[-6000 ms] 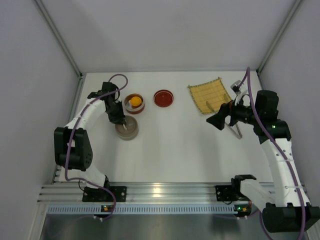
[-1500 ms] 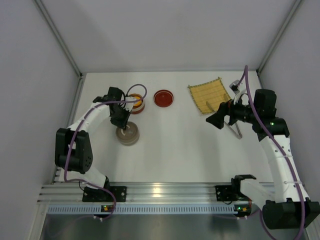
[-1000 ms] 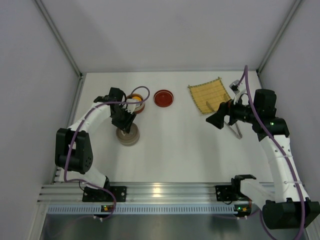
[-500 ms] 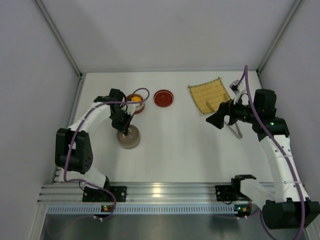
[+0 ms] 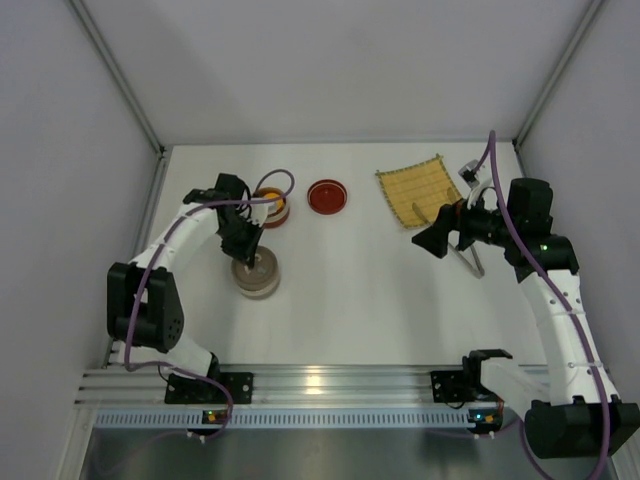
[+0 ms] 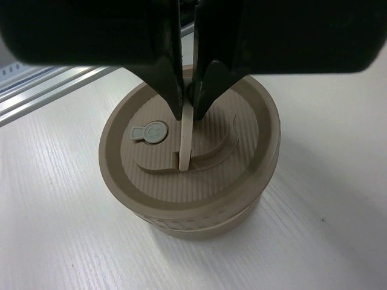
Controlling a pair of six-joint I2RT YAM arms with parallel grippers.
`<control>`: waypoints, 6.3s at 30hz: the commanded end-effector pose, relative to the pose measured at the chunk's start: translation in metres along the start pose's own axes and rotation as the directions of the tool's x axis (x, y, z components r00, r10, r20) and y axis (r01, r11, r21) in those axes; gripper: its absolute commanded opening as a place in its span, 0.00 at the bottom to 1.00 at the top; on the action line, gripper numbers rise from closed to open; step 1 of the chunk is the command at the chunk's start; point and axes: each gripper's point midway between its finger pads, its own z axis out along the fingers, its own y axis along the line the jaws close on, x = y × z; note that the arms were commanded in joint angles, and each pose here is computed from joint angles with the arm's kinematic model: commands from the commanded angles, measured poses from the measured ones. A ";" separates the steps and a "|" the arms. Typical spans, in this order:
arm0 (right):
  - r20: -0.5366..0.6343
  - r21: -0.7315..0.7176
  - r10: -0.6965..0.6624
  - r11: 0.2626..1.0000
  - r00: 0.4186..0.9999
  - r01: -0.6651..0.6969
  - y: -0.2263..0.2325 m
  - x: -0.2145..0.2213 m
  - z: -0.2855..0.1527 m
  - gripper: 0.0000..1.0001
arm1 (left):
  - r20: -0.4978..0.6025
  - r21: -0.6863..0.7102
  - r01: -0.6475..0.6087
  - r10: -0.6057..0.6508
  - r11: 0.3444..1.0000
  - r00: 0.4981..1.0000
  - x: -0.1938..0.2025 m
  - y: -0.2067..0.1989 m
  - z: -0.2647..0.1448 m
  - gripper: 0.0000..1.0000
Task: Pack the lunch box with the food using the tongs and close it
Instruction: Close the box lid on the packing box, then move the packing box to the center of the board.
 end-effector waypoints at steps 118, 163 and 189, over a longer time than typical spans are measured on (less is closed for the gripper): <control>0.352 0.182 0.159 0.955 0.922 -0.234 -0.094 -0.064 -0.115 0.99 | 0.145 0.241 -0.794 0.788 0.559 0.599 -0.042 -0.285 0.125 0.00; 0.297 0.149 0.107 0.976 0.949 -0.157 -0.081 -0.048 -0.109 0.99 | 0.331 0.177 -0.640 0.567 0.748 0.754 -0.120 -0.270 0.070 0.37; 0.286 0.154 0.120 0.974 0.951 -0.169 -0.087 -0.043 -0.108 0.99 | 0.332 0.635 -0.524 0.411 0.569 0.849 -0.087 -0.313 0.019 0.00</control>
